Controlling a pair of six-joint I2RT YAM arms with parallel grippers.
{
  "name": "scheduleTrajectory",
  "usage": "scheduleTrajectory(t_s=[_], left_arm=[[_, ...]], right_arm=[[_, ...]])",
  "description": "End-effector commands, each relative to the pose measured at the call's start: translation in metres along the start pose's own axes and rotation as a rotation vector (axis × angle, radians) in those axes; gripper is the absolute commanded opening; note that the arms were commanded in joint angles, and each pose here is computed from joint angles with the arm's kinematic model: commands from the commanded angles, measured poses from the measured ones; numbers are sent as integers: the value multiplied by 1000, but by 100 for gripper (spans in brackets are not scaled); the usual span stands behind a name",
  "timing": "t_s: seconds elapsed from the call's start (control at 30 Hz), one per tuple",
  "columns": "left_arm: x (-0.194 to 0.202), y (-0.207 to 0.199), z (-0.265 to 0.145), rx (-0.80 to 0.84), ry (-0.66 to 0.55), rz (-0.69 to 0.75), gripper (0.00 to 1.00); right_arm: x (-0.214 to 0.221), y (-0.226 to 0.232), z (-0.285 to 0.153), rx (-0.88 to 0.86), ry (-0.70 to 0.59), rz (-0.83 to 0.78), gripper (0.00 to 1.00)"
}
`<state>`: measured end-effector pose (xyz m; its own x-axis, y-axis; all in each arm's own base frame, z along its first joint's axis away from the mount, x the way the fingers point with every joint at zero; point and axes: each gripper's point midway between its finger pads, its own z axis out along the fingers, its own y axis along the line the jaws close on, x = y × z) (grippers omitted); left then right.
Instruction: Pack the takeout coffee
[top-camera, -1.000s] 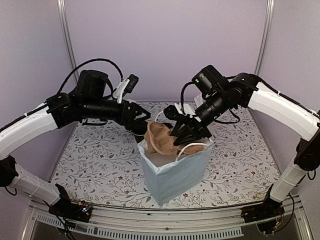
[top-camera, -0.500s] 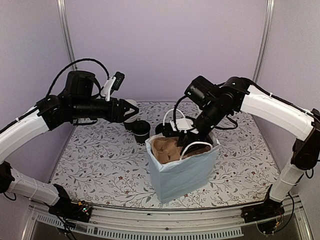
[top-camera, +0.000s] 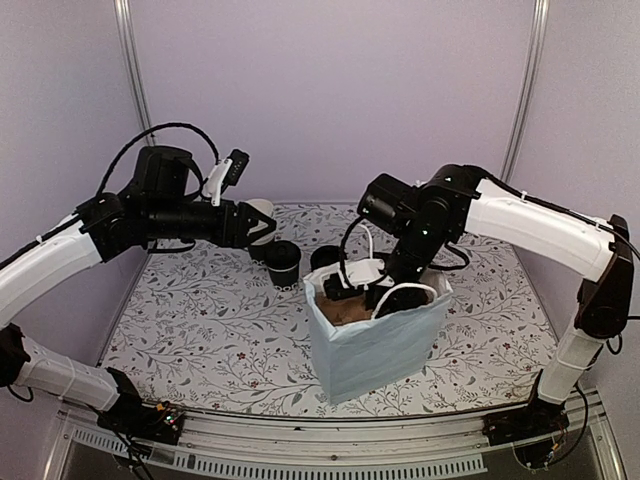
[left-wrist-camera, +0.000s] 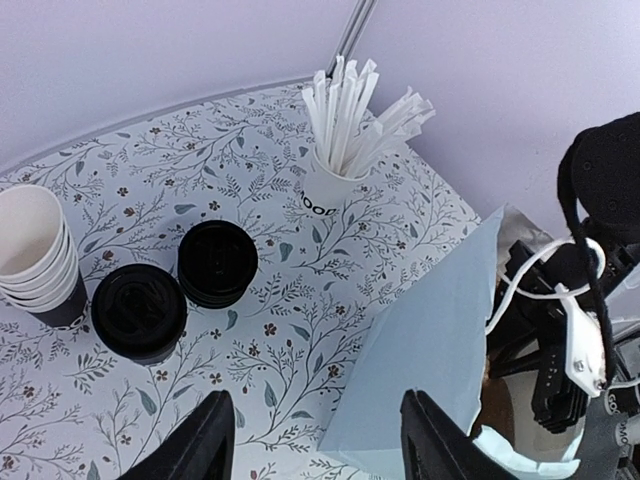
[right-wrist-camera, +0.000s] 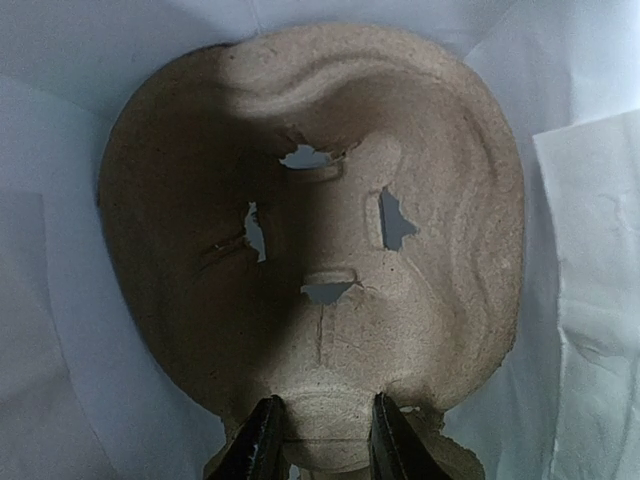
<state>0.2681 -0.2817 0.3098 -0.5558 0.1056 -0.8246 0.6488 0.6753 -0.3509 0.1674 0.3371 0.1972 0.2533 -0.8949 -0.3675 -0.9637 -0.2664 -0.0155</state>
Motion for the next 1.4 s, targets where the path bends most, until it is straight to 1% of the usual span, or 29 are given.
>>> scheduleTrajectory(t_s=[0.0, 0.37, 0.67, 0.87, 1.03, 1.17, 1.2, 1.23, 1.3, 1.37], left_arm=[[0, 7, 4, 3, -4, 2, 59], [12, 12, 10, 11, 12, -13, 59], [18, 14, 14, 21, 20, -21, 59], [22, 15, 16, 24, 28, -27, 59], [24, 14, 18, 33, 31, -29, 59], [23, 13, 19, 38, 32, -30, 59], [22, 13, 19, 39, 32, -28, 59], [22, 12, 19, 40, 32, -27, 59], [21, 12, 19, 43, 33, -29, 59], [21, 11, 21, 44, 40, -32, 59]], right_arm=[[15, 7, 12, -13, 70, 30, 28], [37, 8, 44, -40, 150, 65, 28], [50, 13, 74, -73, 169, 99, 28], [55, 17, 85, -93, 175, 122, 29], [57, 20, 87, -110, 184, 134, 32], [54, 20, 79, -99, 173, 135, 37], [52, 20, 75, -92, 167, 132, 40], [50, 19, 71, -87, 162, 130, 44], [44, 19, 58, -74, 138, 120, 57], [36, 17, 44, -45, 108, 102, 62]])
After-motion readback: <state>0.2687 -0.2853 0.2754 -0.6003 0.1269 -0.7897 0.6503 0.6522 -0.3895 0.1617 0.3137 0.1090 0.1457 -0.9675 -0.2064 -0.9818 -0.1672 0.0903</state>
